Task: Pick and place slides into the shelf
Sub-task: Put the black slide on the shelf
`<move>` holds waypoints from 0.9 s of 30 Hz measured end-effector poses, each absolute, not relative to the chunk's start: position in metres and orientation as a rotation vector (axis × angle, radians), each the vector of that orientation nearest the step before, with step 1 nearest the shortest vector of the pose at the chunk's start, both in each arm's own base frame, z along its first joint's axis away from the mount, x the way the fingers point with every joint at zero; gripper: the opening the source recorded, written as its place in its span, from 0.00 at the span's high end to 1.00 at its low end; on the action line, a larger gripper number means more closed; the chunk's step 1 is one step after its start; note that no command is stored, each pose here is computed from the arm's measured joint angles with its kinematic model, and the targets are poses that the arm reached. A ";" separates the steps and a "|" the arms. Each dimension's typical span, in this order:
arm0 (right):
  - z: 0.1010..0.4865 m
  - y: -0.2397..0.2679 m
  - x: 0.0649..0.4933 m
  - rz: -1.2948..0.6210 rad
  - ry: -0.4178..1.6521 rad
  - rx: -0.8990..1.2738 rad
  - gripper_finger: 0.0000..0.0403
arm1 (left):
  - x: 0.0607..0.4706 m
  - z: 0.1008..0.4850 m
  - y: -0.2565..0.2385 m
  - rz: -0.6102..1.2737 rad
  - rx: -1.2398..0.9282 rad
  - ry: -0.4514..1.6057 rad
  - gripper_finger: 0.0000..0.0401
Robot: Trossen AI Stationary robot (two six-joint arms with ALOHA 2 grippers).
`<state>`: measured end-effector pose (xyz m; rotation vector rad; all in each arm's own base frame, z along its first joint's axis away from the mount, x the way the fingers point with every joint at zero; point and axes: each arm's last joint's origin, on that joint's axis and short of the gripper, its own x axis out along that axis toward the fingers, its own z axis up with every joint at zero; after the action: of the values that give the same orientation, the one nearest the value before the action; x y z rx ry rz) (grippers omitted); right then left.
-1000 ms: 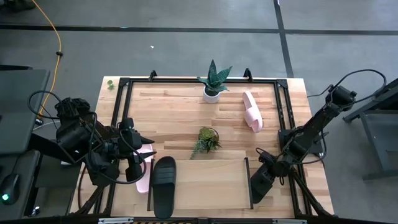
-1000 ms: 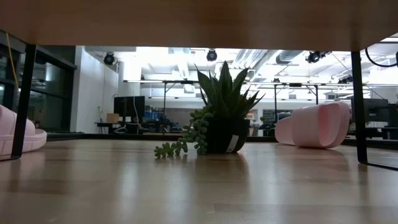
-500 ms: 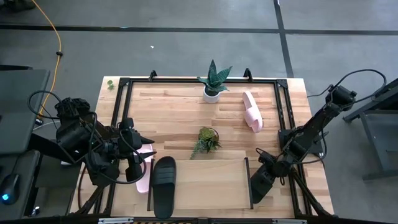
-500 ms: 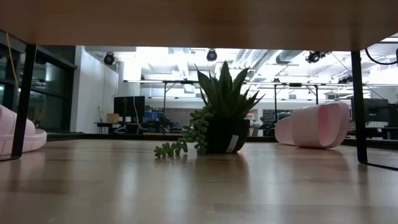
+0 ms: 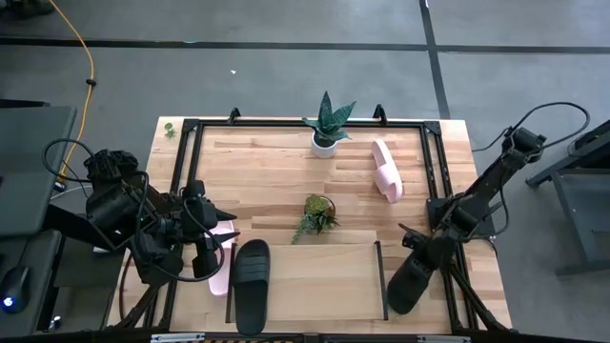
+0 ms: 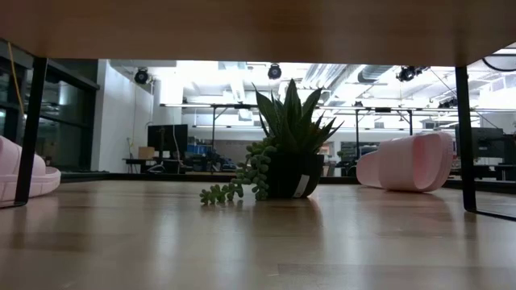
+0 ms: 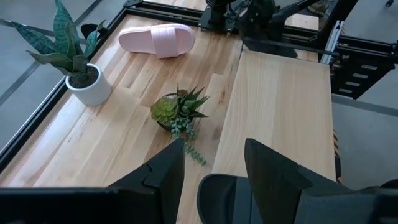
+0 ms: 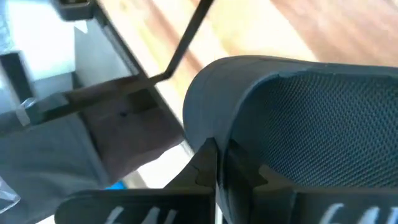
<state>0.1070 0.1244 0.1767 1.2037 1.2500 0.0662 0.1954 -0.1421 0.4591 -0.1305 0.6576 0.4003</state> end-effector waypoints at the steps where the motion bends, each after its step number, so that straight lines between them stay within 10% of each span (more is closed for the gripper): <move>1: 0.179 0.123 0.106 0.085 1.250 1.213 1.00 | 0.195 0.459 -0.142 0.400 -0.130 0.658 0.62; 27: 0.230 0.090 0.080 0.376 0.932 1.435 1.00 | 0.196 0.459 -0.142 0.415 -0.145 0.644 0.62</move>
<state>0.0798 0.0901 0.2302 1.4347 0.9323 0.3763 0.1955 -0.1418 0.4593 -0.1455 0.6442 0.4151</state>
